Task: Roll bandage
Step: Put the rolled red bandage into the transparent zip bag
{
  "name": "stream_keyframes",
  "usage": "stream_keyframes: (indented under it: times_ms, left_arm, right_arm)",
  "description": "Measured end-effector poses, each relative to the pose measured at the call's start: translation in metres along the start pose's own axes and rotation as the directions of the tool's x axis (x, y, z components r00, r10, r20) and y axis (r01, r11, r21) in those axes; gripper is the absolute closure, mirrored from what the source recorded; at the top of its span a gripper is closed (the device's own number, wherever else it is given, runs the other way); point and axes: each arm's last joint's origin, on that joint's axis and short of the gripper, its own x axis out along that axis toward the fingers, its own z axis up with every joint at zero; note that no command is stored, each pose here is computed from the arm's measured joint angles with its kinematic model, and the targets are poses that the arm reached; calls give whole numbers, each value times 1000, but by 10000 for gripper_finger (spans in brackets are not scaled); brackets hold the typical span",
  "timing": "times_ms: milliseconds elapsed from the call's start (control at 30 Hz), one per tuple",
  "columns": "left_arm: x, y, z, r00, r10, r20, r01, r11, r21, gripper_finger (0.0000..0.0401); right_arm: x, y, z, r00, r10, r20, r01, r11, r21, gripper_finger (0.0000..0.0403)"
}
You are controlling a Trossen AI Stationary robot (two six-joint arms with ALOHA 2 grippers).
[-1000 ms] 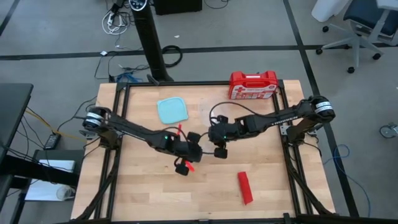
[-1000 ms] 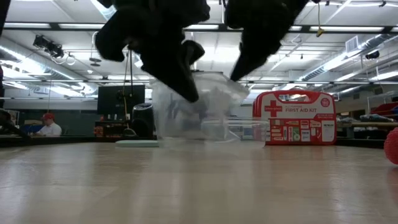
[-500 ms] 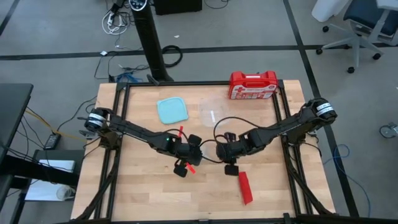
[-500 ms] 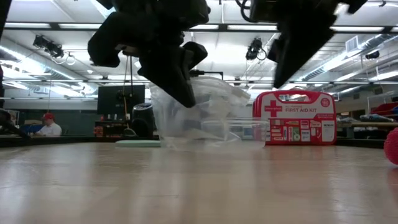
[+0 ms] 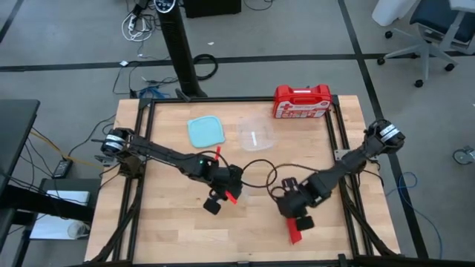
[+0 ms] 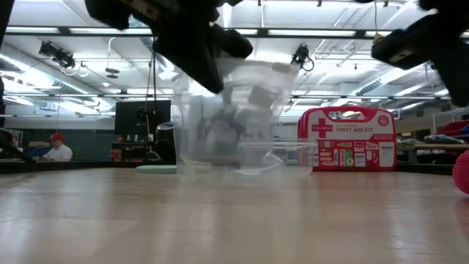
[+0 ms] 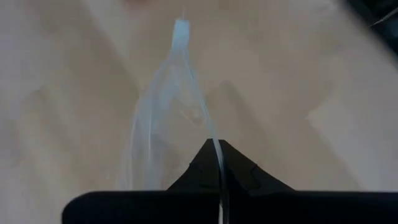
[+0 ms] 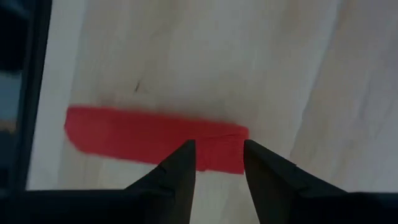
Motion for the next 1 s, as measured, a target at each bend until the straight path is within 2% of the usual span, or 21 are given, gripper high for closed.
stream_keyframes:
  times_ms: [100,167,267,467,667,767,900,1000]
  left_arm:
    - [-1,4,3,994,-83,74,85,996,-26,401]
    - [-3,11,5,982,-128,139,139,988,-67,401]
    - [-6,18,8,960,-178,215,210,968,-136,401]
    - [-7,21,10,954,-184,238,230,956,-182,401]
    - [-7,19,10,946,-211,245,262,944,-201,401]
    - [-6,16,11,945,-219,244,269,944,-194,401]
    - [-5,12,13,947,-217,239,263,947,-183,401]
    - [-5,11,13,945,-221,240,268,946,-184,401]
  right_arm:
    - [1,15,-2,999,-14,35,20,982,-186,274]
    - [1,23,-5,998,-33,48,47,948,-316,276]
    - [0,30,-10,993,-105,60,121,898,-423,277]
    - [0,36,-18,988,-150,28,145,866,-479,277]
    - [18,39,-29,992,-116,46,122,819,-560,273]
    - [21,39,-31,991,-126,55,135,821,-555,268]
    - [15,35,-31,970,-227,88,243,861,-447,264]
    - [12,35,-31,971,-220,95,239,871,-429,265]
